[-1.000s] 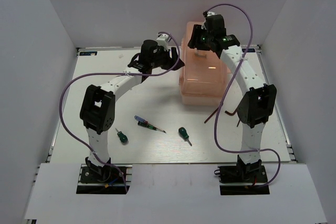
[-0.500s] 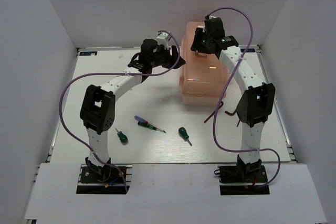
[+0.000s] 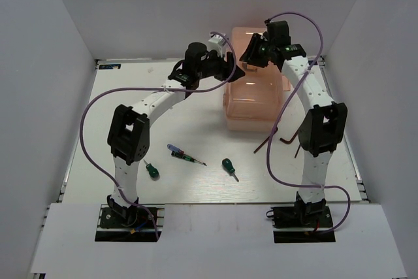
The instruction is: Sort the tools into containers
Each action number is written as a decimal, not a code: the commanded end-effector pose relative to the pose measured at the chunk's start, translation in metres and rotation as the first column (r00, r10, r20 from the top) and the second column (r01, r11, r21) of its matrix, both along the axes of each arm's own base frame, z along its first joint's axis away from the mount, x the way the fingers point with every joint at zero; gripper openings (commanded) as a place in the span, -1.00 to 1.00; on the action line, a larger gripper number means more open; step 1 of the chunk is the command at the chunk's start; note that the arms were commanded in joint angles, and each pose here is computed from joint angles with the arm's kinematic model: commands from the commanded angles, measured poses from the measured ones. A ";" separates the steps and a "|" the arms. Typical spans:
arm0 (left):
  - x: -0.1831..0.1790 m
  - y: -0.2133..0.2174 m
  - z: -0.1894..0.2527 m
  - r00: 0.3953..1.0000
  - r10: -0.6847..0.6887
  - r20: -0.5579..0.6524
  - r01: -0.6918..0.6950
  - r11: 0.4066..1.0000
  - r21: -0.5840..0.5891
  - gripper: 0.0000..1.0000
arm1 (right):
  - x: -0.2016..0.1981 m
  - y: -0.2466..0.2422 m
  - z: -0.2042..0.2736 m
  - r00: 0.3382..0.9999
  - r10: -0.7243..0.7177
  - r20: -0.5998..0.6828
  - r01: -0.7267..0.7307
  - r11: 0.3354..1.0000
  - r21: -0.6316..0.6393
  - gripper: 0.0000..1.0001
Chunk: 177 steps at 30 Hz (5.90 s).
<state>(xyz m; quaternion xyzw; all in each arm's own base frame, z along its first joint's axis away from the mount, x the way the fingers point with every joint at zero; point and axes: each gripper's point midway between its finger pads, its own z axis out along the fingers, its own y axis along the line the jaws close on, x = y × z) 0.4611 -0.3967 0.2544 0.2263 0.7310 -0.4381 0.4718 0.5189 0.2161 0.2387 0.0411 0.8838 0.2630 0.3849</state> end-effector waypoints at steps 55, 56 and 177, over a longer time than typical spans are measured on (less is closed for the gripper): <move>0.048 -0.042 -0.017 0.994 0.014 -0.107 -0.015 1.000 -0.011 -0.42 | -0.026 0.009 0.077 0.970 0.235 0.070 -0.239 0.839 0.489 0.02; 0.046 -0.043 -0.017 0.994 0.005 -0.108 -0.006 1.000 -0.013 -0.42 | -0.029 0.005 0.079 0.971 0.230 0.065 -0.233 0.848 0.477 0.02; 0.038 0.194 0.053 0.840 0.542 0.020 -0.537 0.826 0.171 -1.00 | 0.007 -0.225 -0.135 0.986 -0.016 -0.166 0.023 0.999 0.044 -1.00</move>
